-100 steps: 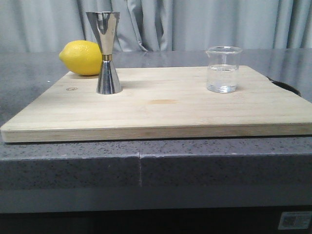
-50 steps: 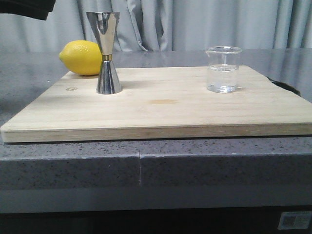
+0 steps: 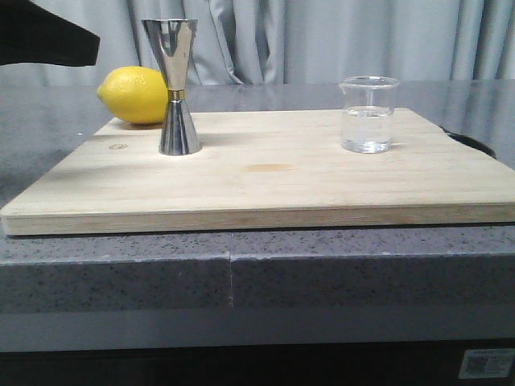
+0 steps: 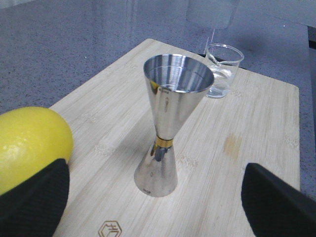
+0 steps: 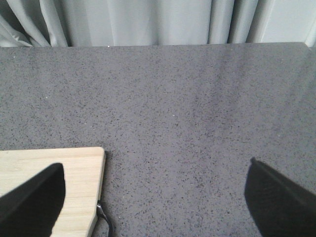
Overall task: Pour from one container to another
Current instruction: 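Reach the left gripper toward the steel jigger and close around it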
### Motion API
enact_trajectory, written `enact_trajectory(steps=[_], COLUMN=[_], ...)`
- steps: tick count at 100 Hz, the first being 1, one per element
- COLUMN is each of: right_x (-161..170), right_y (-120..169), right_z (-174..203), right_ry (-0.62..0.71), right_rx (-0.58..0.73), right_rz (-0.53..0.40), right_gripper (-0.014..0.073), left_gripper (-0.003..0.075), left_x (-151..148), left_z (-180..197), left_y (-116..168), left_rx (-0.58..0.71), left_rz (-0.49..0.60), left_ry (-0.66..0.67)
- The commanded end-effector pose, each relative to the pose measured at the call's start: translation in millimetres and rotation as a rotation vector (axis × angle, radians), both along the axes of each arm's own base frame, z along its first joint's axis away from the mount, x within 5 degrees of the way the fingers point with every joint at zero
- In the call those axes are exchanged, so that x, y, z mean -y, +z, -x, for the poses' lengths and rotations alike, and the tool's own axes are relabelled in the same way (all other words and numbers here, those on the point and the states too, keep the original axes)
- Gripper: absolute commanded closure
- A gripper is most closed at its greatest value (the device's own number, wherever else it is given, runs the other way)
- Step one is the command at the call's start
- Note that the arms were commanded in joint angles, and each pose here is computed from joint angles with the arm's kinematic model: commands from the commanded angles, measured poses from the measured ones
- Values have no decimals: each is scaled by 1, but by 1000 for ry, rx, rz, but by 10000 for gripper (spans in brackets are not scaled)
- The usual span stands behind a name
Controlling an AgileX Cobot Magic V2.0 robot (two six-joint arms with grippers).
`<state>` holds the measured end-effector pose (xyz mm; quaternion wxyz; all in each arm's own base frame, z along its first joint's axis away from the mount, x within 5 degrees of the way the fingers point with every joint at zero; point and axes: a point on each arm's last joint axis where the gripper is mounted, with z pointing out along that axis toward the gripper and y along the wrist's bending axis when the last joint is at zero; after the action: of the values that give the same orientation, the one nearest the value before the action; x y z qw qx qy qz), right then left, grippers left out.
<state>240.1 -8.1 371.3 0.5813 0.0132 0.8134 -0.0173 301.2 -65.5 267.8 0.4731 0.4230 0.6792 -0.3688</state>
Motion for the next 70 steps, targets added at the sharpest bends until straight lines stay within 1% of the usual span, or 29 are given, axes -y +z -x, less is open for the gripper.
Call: enact_trajectory(steps=[1, 22, 45, 56, 70], right_x=[0, 0, 0, 0, 0], right_y=[23, 24, 24, 24, 24], right_z=[1, 1, 1, 1, 1], right_ry=[5, 6, 6, 6, 6], right_rx=[138, 141, 141, 141, 143], right_rz=[18, 19, 21, 21, 21], right_gripper=[-73, -73, -73, -73, -73], left_gripper=[81, 81, 81, 81, 81], left_x=[3, 17, 36, 43, 48], left_z=[2, -9, -16, -16, -19], left_y=[21, -4, -19, -21, -20], left_rx=[86, 21, 74, 110, 130], left_rz=[101, 103, 118, 106, 106], left_ry=[-13, -39, -77, -79, -46])
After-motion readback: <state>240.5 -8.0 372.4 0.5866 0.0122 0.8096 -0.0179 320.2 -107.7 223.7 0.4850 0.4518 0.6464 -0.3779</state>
